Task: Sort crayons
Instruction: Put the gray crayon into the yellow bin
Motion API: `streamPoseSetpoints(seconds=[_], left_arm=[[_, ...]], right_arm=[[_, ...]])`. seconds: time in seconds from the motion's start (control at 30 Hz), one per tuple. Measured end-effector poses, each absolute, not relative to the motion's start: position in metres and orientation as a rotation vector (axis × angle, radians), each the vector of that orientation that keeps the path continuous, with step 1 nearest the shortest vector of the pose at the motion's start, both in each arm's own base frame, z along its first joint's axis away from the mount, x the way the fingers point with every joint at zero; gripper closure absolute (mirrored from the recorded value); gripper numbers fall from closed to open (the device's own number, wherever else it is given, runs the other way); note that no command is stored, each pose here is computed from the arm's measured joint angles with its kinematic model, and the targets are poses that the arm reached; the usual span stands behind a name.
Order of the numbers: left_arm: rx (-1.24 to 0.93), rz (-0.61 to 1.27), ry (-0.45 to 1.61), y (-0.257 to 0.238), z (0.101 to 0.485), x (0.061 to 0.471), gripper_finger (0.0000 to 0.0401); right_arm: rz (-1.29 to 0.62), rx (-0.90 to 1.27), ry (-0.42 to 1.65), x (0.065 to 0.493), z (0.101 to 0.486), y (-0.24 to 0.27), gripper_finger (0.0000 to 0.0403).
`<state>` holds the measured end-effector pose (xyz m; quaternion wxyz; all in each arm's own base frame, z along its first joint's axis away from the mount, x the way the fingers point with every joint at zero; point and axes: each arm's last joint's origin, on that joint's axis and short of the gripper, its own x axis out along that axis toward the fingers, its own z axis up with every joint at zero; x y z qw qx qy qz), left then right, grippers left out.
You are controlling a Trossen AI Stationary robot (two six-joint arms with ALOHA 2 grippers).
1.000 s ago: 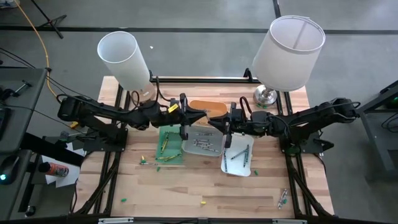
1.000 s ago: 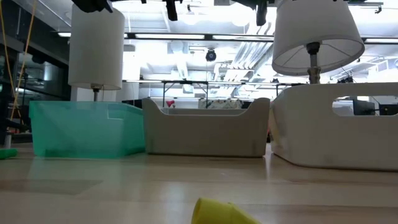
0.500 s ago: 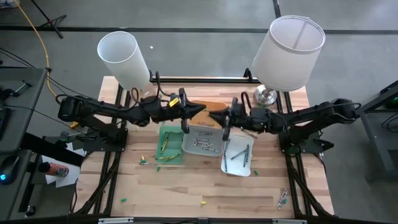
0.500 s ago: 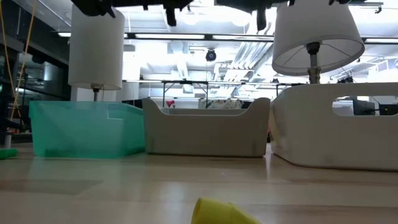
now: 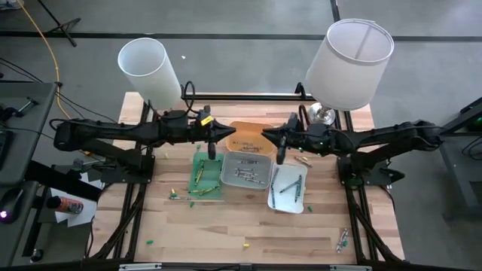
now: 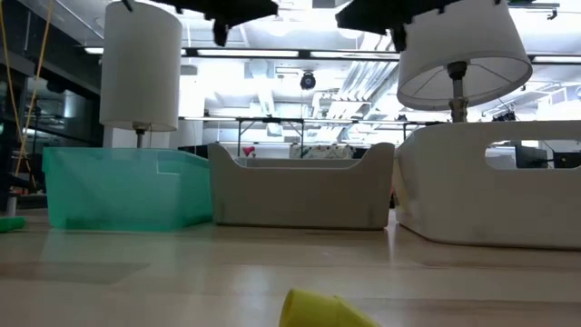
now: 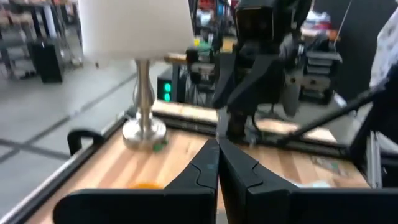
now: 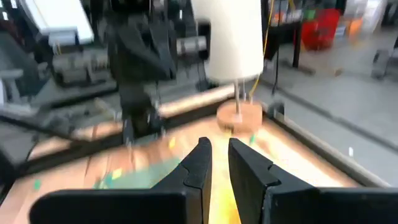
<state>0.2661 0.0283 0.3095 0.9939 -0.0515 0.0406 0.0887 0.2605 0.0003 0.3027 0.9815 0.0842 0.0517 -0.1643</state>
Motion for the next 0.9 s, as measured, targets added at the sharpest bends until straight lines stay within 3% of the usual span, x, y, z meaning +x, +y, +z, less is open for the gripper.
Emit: streamPoseSetpoints(seconds=[0.27,0.57,0.8,0.9], left_arm=[[-0.322,0.162,-0.007,0.012,0.307,0.232,0.0401],[-0.335,0.179,0.012,-0.012,0.299,0.22,0.0401],[-0.277,0.213,0.169,-0.026,0.283,0.218,0.0401],[-0.293,0.127,0.233,-0.034,0.28,0.214,0.0401]], right_arm=[[-0.212,0.419,0.283,0.217,0.307,0.022,0.0354],[-0.025,0.508,0.388,0.203,0.304,0.058,0.0355],[-0.189,0.381,0.337,0.219,0.293,0.068,0.0355],[-0.225,0.391,0.262,0.231,0.293,0.07,0.0355]])
